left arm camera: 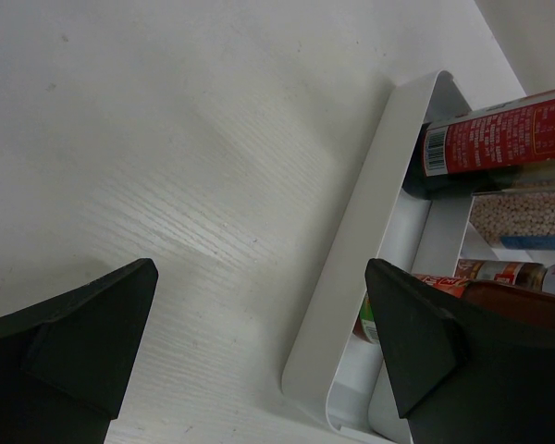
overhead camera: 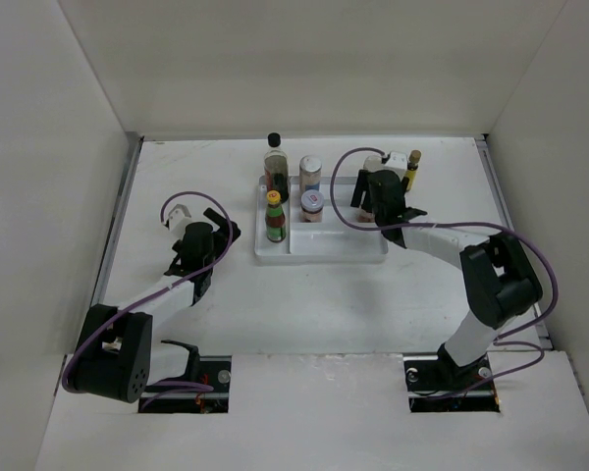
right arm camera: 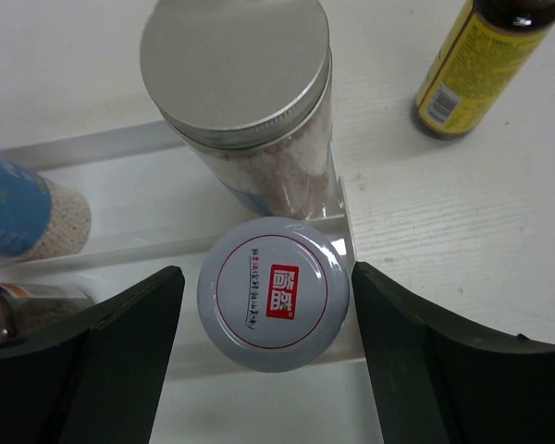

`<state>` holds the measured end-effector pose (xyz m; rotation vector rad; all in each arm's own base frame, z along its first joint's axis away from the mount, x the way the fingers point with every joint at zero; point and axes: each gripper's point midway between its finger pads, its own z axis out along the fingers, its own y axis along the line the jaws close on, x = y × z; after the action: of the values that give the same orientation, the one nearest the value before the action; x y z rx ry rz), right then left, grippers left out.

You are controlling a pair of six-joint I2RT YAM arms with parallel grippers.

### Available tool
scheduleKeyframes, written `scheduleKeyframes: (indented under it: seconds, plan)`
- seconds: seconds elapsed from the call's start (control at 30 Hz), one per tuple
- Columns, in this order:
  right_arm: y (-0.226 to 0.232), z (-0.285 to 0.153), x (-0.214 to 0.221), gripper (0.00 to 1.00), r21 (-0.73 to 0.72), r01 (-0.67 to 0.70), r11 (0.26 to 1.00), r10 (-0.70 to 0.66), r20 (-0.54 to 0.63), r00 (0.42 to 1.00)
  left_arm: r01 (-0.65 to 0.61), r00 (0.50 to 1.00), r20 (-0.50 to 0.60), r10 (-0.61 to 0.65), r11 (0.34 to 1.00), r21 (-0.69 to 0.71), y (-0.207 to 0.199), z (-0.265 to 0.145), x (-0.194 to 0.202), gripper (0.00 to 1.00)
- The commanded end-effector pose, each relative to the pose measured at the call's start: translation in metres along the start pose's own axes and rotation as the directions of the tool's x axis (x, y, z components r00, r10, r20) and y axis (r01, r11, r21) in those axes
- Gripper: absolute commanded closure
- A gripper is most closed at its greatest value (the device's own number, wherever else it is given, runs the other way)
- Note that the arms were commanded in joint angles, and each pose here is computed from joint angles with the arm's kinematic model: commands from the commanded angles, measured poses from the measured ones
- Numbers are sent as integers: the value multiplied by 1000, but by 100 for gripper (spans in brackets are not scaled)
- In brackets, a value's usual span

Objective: Organize the condiment bottles

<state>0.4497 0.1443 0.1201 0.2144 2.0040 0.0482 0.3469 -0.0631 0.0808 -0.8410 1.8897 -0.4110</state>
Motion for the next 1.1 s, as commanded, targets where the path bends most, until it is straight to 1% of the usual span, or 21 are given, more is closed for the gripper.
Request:
scheduleKeyframes:
  seconds: [0.0,0.07,0.2,0.33,0.4,0.47,0.57,0.7,0.8,0.9,1.07]
  plan:
    - [16,-4,-47,18,-46,-63,997,68,133,989,21,999,35,-23,999,46,-9,-2,-10,0]
    - [16,-13,-56,15,-56,-62,996,70,150,986,19,999,29,-20,999,40,-8,0,-8,0]
    - [12,-36,-77,15,-67,-72,995,84,186,979,19,999,30,-21,999,46,-10,-1,-9,0]
    - [-1,-62,-109,16,-65,-113,992,126,269,955,17,1000,24,-17,999,38,-9,1,-6,0]
    - [-16,-63,-127,16,-40,-144,989,149,308,940,15,1000,18,-16,999,44,-11,1,-5,0]
    - [-28,-55,-142,17,-15,-157,987,153,332,931,18,1000,19,-19,999,49,-11,0,-6,0]
    - [-58,-30,-160,19,69,-152,986,119,347,930,20,999,28,-22,999,48,-10,-1,-8,0]
    - [-90,1,-172,18,156,-142,978,84,328,941,18,1000,19,-19,999,47,-10,0,-6,0]
    - [-94,26,-168,16,155,-114,981,68,278,958,19,1000,23,-20,999,46,-10,0,-7,0]
    - [-89,47,-158,15,133,-88,987,56,229,972,17,1000,15,-18,999,46,-11,2,-4,0]
    - [-86,73,-139,18,128,-75,989,49,195,980,21,999,23,-22,998,58,-13,0,-6,0]
